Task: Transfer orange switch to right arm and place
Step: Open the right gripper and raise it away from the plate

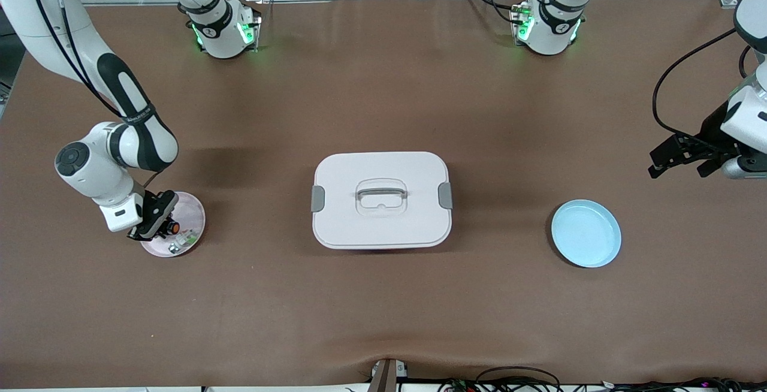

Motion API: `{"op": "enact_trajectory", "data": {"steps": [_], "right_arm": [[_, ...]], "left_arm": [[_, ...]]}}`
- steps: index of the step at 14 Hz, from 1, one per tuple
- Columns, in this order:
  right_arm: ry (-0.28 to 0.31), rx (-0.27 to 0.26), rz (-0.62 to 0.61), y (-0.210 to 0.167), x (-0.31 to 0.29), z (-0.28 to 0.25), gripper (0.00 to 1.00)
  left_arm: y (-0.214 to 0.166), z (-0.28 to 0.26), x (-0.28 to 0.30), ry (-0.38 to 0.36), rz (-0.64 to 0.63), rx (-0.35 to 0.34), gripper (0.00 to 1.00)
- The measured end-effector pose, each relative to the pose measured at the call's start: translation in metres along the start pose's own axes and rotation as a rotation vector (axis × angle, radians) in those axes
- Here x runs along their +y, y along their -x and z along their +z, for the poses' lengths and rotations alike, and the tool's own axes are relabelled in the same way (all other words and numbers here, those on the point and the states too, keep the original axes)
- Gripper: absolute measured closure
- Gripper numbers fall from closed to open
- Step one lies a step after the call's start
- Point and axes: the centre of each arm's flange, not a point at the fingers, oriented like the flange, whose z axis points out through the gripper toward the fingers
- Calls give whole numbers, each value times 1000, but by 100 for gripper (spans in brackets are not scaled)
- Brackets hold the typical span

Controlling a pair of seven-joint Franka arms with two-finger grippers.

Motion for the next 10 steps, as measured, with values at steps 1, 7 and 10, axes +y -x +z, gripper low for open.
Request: {"op": "enact_trajectory", "data": {"steps": [1, 7, 10], "right_arm": [[-2, 1, -2, -1, -1, 1, 34], [-33, -2, -6, -4, 4, 1, 0], [-93, -15, 17, -7, 19, -18, 0]], "left_arm": [[0, 1, 0, 1, 1, -2, 0], [-1, 6, -2, -3, -4, -9, 0], [-1, 6, 1, -3, 0, -10, 0]]}}
